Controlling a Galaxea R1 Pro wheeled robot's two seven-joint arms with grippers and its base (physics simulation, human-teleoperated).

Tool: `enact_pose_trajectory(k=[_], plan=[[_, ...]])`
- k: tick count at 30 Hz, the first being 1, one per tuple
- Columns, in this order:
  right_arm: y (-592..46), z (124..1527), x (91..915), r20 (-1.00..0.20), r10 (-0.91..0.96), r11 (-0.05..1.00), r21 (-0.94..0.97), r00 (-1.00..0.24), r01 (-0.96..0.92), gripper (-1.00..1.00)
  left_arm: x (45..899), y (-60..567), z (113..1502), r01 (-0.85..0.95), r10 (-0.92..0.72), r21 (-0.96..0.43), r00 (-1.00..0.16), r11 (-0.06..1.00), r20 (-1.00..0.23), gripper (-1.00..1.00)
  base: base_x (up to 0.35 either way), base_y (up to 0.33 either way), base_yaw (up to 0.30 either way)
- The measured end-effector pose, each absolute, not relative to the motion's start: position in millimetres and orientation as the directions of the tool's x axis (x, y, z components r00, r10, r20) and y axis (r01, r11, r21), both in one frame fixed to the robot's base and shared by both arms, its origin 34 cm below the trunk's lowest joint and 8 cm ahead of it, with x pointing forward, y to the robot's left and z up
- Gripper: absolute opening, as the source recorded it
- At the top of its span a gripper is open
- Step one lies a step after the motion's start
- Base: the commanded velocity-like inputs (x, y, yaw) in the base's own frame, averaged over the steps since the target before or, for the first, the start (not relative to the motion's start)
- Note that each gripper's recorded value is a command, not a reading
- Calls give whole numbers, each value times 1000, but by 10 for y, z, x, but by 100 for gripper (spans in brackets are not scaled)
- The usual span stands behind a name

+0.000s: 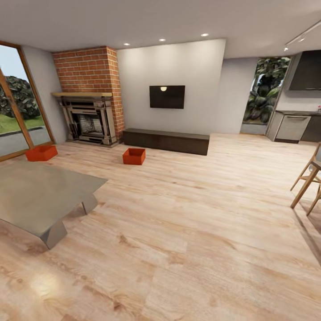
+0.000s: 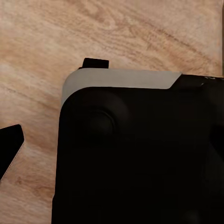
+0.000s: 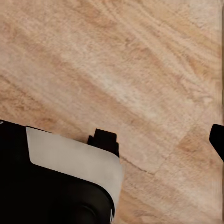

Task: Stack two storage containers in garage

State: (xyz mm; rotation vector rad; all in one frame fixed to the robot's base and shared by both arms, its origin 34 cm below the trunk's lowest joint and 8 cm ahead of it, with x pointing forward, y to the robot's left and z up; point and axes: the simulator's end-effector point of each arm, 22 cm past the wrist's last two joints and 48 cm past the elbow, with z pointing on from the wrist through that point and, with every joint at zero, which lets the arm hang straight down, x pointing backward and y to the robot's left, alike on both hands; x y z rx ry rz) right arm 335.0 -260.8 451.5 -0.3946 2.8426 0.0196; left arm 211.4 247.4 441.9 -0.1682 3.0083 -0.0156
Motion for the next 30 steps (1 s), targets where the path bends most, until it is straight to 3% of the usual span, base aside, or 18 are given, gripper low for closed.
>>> enact_pose_trajectory(k=[30], plan=[[-2607, 4515, 3350, -268, -266, 963, -24, -926, -269, 100, 2111, 2474, 4418, -110, -112, -17, -986, 994, -127, 100, 338, 0, 0]])
